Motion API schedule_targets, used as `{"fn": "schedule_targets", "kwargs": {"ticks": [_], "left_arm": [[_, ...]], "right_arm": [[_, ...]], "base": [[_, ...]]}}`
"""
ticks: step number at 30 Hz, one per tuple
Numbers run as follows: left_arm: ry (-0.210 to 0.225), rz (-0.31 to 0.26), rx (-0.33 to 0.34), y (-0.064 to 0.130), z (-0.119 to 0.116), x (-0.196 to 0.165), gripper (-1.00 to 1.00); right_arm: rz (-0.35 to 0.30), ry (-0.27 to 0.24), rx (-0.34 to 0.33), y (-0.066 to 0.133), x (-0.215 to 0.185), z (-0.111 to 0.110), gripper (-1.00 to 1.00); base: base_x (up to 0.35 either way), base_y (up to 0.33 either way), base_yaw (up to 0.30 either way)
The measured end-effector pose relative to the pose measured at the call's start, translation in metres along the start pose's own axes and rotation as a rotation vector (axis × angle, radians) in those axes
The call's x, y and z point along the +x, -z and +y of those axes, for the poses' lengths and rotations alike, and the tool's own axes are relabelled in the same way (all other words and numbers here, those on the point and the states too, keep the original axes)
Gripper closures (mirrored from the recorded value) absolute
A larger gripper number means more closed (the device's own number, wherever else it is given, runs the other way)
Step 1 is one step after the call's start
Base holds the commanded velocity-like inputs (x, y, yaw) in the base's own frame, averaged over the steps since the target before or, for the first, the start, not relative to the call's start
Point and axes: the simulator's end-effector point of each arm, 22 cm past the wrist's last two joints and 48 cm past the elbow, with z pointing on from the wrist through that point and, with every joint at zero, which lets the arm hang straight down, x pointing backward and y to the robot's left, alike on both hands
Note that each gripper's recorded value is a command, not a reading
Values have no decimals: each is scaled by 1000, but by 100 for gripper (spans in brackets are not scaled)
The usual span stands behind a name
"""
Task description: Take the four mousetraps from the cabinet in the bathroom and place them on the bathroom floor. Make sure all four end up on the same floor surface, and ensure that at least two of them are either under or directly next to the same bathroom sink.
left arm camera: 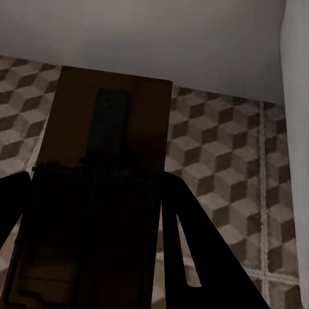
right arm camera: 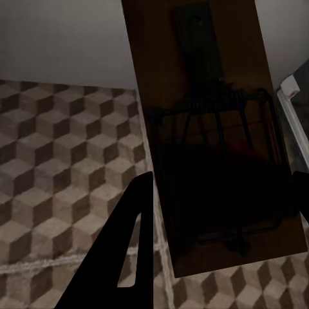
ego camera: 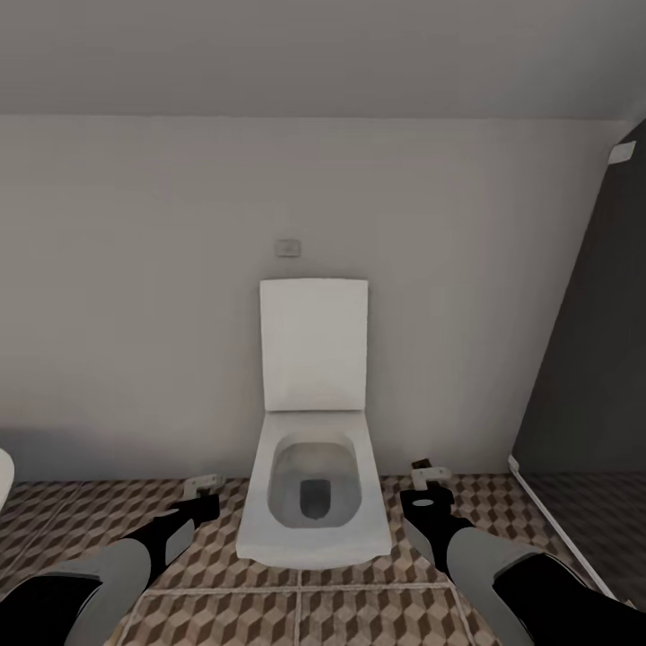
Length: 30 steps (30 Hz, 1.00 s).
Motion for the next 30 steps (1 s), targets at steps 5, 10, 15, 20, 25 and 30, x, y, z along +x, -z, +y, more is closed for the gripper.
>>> {"fn": "schedule_targets", "kwargs": {"ticks": [5,10,15,20,25,30], "left_arm": [[0,0,0,0,0,0,100],[-1,0,0,0,0,0,100],[-2,0,-1,0,0,0,100],[-3,0,-2,0,0,0,100],[-3,0,-2,0,0,0,100],[-2,1,-1,0,0,0,100]], "right_arm": [[0,0,0,0,0,-1,100],[0,0,1,0,0,-1,100],[0,0,2,0,0,-1,100],[0,0,3,0,0,-2,100],[-1,0,3,0,0,-2,100],[-1,0,4,0,0,-2,100]], "base": [[1,0,144],[0,0,57],[0,0,13],[0,0,3],[0,-3,0],[0,-165,0]]}}
